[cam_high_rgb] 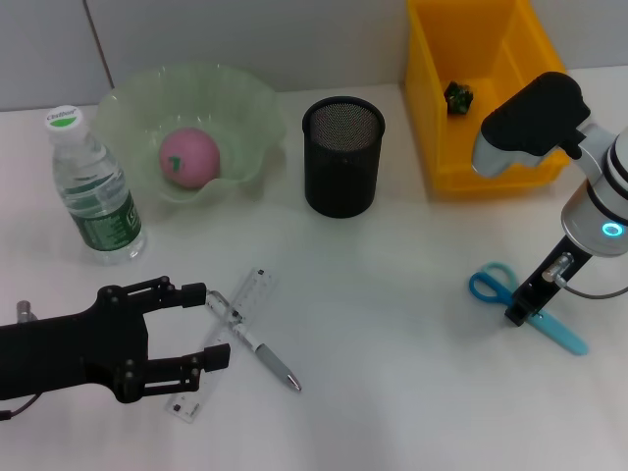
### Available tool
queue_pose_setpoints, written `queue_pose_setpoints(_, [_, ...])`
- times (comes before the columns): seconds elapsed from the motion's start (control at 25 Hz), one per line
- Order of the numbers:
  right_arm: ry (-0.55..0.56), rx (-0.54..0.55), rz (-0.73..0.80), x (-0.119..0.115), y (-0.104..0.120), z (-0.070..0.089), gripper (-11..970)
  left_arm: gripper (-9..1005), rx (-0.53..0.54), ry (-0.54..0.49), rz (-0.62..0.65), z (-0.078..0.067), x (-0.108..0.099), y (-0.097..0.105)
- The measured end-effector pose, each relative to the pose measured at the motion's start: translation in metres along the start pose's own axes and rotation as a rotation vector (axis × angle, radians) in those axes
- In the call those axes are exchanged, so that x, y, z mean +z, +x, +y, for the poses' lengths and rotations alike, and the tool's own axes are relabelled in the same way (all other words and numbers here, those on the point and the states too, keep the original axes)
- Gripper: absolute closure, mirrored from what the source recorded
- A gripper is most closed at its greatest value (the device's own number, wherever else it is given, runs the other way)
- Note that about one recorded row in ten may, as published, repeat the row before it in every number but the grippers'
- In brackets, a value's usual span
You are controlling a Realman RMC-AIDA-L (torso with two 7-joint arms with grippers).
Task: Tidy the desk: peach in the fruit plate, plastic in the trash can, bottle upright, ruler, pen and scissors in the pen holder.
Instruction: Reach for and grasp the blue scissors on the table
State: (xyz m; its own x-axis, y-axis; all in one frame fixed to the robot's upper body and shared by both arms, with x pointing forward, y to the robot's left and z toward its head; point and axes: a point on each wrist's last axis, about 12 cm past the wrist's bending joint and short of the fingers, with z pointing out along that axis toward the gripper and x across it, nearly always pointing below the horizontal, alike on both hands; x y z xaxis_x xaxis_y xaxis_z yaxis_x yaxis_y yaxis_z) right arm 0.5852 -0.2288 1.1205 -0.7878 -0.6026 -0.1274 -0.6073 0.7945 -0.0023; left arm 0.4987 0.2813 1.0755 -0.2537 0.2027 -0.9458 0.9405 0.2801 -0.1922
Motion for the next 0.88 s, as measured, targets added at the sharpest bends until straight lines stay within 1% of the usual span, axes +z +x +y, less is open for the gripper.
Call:
queue_pose_setpoints(0.28, [-0.001, -0.007, 0.000, 0.000, 0.000, 0.000, 617, 187, 0.000, -0.001, 0.000, 0.000, 0.000, 0.000])
queue_pose_setpoints(0.4, [-0.001, -0.012, 0.000, 0.000, 0.000, 0.000, 668, 187, 0.000, -0.002, -0.001, 0.000, 0.000, 0.000])
queue_pose_setpoints(0.48, [-0.002, -0.018, -0.003, -0.002, -0.001, 0.001, 684, 187, 0.000, -0.002, -0.002, 0.000, 0.000, 0.000])
queue_pose_setpoints(0.6, [-0.010, -0.027, -0.010, -0.004, -0.004, 0.002, 708, 187, 0.000, -0.002, -0.002, 0.000, 0.000, 0.000])
queue_pose_setpoints(0.76, [-0.011, -0.037, -0.015, -0.008, -0.007, 0.004, 717, 187, 0.001, -0.003, -0.003, 0.000, 0.000, -0.001])
queue_pose_setpoints(0.88, [-0.010, -0.043, -0.036, -0.015, -0.010, 0.004, 721, 187, 0.001, -0.002, -0.003, 0.000, 0.000, -0.001])
